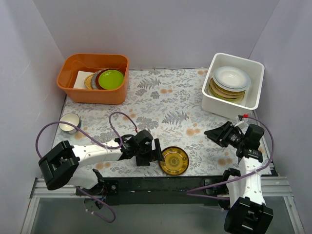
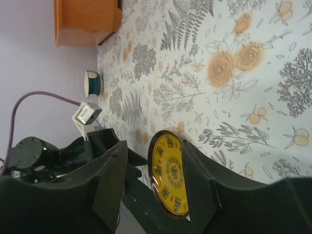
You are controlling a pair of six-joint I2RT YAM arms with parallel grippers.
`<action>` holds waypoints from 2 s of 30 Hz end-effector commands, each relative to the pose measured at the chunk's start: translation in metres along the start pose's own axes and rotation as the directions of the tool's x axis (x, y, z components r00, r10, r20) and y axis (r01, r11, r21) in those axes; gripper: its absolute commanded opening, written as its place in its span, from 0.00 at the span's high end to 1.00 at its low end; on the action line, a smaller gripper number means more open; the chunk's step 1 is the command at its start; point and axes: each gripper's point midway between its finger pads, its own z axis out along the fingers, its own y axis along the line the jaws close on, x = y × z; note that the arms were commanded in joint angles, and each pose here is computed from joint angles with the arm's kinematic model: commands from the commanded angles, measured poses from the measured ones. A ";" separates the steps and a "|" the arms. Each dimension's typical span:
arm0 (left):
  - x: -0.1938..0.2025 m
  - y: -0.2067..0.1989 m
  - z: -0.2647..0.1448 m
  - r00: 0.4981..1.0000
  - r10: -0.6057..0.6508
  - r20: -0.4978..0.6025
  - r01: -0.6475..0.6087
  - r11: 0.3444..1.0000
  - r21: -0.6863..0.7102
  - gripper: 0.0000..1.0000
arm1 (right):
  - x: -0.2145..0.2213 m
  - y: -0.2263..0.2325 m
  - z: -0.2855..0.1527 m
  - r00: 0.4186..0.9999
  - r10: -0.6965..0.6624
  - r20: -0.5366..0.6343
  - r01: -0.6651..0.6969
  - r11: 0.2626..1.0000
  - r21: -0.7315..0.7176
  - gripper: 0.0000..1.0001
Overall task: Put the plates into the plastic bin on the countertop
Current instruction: Pick up the plate from the corner of the board.
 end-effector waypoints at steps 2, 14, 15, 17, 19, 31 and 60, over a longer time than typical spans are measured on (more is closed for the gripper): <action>-0.001 -0.017 0.009 1.000 0.010 0.011 -0.010 1.000 0.026 0.25 | 0.026 -0.014 -0.001 0.999 -0.019 -0.045 0.019 1.000 -0.005 0.44; 0.002 -0.022 0.028 1.000 -0.010 -0.001 0.010 0.999 0.032 0.49 | 0.072 -0.049 0.001 0.990 0.059 -0.127 -0.058 0.998 0.012 0.44; 0.002 -0.022 0.029 1.000 -0.015 -0.004 0.016 0.999 0.034 0.52 | 0.073 -0.050 0.001 0.990 0.061 -0.129 -0.060 0.998 0.012 0.44; 0.004 -0.020 0.032 1.000 -0.024 -0.004 0.024 0.999 0.047 0.60 | 0.078 -0.054 0.001 0.988 0.068 -0.138 -0.066 0.998 0.015 0.44; 0.005 -0.017 0.034 0.999 -0.036 -0.001 0.036 0.998 0.048 0.67 | 0.080 -0.056 0.001 0.988 0.070 -0.140 -0.069 0.997 0.018 0.44; 0.006 0.000 0.041 0.998 -0.056 0.024 0.055 0.998 0.033 1.00 | 0.095 -0.069 0.001 0.982 0.080 -0.172 -0.076 0.997 0.029 0.44; -0.034 -0.093 -0.008 0.990 -0.019 0.140 -0.017 0.968 0.250 1.00 | 0.103 -0.055 0.004 0.974 0.041 -0.221 -0.059 0.996 -0.073 0.25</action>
